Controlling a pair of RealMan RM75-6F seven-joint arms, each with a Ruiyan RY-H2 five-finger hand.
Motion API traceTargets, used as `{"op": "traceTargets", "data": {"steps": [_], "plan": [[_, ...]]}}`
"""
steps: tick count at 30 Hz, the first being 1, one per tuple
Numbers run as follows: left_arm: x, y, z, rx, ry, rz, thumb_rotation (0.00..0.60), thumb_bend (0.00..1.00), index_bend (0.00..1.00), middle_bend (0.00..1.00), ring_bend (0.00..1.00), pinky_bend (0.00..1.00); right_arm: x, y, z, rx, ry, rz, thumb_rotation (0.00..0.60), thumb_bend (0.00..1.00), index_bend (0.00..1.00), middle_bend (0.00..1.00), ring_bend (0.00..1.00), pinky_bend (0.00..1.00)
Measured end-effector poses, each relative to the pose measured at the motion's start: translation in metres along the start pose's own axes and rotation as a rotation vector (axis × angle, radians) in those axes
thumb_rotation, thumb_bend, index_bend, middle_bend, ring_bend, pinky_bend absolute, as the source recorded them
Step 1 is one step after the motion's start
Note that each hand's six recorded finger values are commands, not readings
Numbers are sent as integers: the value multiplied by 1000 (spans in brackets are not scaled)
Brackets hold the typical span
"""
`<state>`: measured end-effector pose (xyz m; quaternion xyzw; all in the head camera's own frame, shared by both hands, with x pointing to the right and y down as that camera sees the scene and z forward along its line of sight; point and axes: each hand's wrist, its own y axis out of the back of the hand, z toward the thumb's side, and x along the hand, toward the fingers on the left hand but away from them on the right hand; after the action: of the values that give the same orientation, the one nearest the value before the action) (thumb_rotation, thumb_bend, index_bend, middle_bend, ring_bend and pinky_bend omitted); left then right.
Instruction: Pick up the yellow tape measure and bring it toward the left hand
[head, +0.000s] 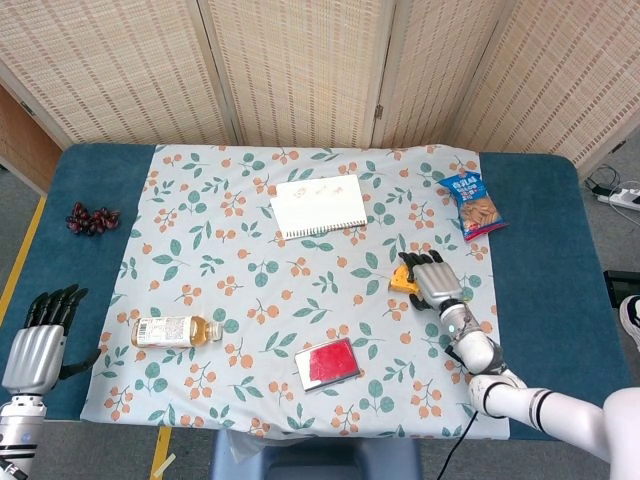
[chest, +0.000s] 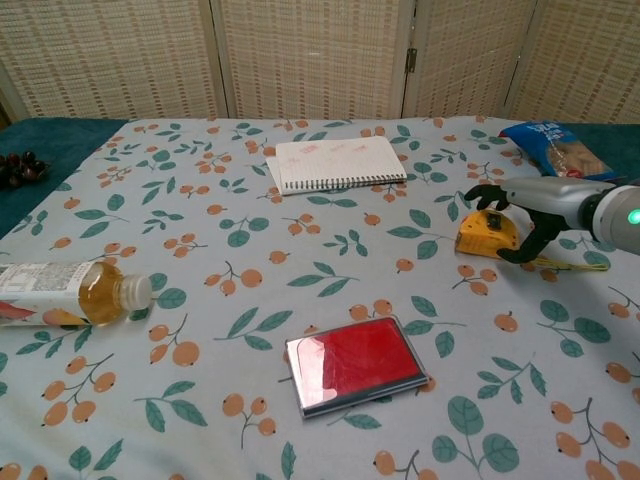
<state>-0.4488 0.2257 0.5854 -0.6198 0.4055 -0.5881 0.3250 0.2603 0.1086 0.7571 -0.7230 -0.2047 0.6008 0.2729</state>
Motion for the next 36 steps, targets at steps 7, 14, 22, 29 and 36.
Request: {"op": "traceTargets", "data": {"steps": [7,14,22,29,36], "plan": [[2,-2,-1,-3,1,-3,600,254,127,93,90,0,-7,-2,2,9,-15,0,600,461,221,261,199,21],[11,1,5,-40,-22,15,600,255,145,93,98,0,-12,2,14,1,-3,-31,600,462,474,401,284,21],[41,6,50,-171,-173,47,600,256,160,101,127,0,-4,8,33,-166,64,-60,600,461,518,436,322,21],[68,4,117,-265,-347,32,600,260,151,104,133,0,9,19,64,-449,196,-110,600,461,518,436,330,21],[84,1,194,-307,-505,12,600,264,127,104,133,0,17,29,110,-714,371,-153,600,461,518,426,331,21]]}}
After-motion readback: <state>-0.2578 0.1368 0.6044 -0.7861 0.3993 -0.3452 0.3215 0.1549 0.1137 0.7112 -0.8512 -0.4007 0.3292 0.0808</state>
